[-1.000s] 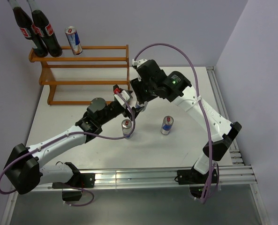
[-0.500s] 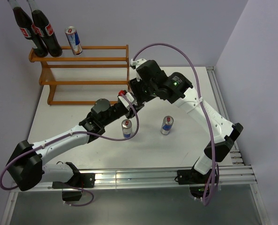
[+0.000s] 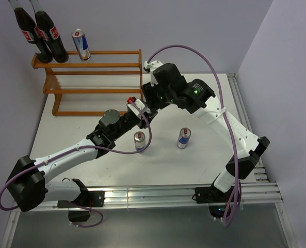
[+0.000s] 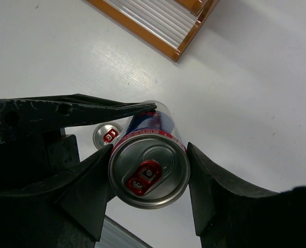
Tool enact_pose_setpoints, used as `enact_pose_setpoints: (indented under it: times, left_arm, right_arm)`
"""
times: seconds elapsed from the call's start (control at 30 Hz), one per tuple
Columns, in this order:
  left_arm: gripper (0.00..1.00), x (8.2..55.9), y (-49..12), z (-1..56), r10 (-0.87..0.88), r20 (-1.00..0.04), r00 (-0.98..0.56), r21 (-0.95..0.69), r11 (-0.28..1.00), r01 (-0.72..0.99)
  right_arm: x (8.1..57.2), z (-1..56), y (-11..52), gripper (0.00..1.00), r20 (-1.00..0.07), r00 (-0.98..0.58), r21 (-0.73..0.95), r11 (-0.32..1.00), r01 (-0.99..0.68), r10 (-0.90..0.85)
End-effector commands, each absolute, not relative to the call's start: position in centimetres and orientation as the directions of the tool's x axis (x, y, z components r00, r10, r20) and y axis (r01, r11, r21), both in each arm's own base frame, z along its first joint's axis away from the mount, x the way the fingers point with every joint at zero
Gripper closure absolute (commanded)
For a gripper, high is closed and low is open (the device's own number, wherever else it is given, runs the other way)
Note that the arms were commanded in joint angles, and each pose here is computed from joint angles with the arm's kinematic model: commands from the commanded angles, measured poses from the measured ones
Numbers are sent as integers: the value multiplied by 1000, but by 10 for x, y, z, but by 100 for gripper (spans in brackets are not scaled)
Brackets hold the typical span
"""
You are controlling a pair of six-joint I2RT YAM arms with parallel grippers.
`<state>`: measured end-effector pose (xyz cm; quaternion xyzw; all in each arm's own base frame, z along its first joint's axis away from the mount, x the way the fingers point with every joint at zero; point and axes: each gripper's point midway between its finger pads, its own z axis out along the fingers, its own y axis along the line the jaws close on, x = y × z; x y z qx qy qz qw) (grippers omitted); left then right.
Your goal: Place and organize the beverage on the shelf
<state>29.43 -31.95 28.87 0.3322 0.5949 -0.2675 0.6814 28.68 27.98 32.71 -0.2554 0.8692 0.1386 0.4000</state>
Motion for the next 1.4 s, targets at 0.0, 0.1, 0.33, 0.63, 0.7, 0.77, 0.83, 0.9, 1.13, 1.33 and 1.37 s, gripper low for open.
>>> enact_pose_setpoints:
  times: [0.0, 0.1, 0.33, 0.63, 0.7, 0.77, 0.83, 0.9, 1.13, 1.33, 1.37]
  left_arm:
    - [100, 312, -302, 344, -118, -968, 222, 60, 749, 660]
    - [100, 316, -301, 342, -120, -970, 210, 46, 759, 649]
    - [100, 324, -292, 341, -137, -970, 199, 19, 778, 627]
    - [100, 334, -277, 347, -146, -968, 205, 1, 814, 581]
    - [100, 340, -268, 351, -183, -966, 183, -55, 836, 546]
    - [100, 345, -259, 355, -205, -963, 175, -90, 857, 508]
    - [100, 351, -249, 359, -227, -959, 171, -120, 870, 479]
    - [100, 356, -235, 368, -243, -953, 179, -143, 885, 442]
    - [100, 388, -198, 395, -251, -957, 142, -207, 941, 267]
    - [100, 435, -153, 436, -281, -950, 136, -275, 960, 59]
    - [100, 443, -143, 440, -276, -950, 143, -275, 961, 28]
  right_arm:
    - [263, 369, 310, 41, -827, -526, 222, 744, -630, -198]
    - [262, 370, 311, 38, -826, -528, 235, 733, -639, -196]
    - [258, 377, 314, 33, -832, -527, 269, 703, -658, -175]
    - [275, 377, 296, 31, -844, -521, 244, 773, -586, -128]
    - [285, 383, 281, 27, -857, -510, 242, 815, -526, -74]
    - [290, 398, 266, 21, -881, -472, 248, 841, -481, -10]
    - [298, 403, 252, 16, -890, -454, 263, 859, -439, 40]
    - [297, 411, 235, 14, -899, -431, 271, 871, -410, 77]
    - [307, 412, 176, 11, -912, -380, 272, 921, -279, 154]
    - [309, 402, 171, 11, -906, -393, 277, 921, -274, 156]
    - [309, 401, 172, 11, -906, -394, 278, 920, -275, 156]
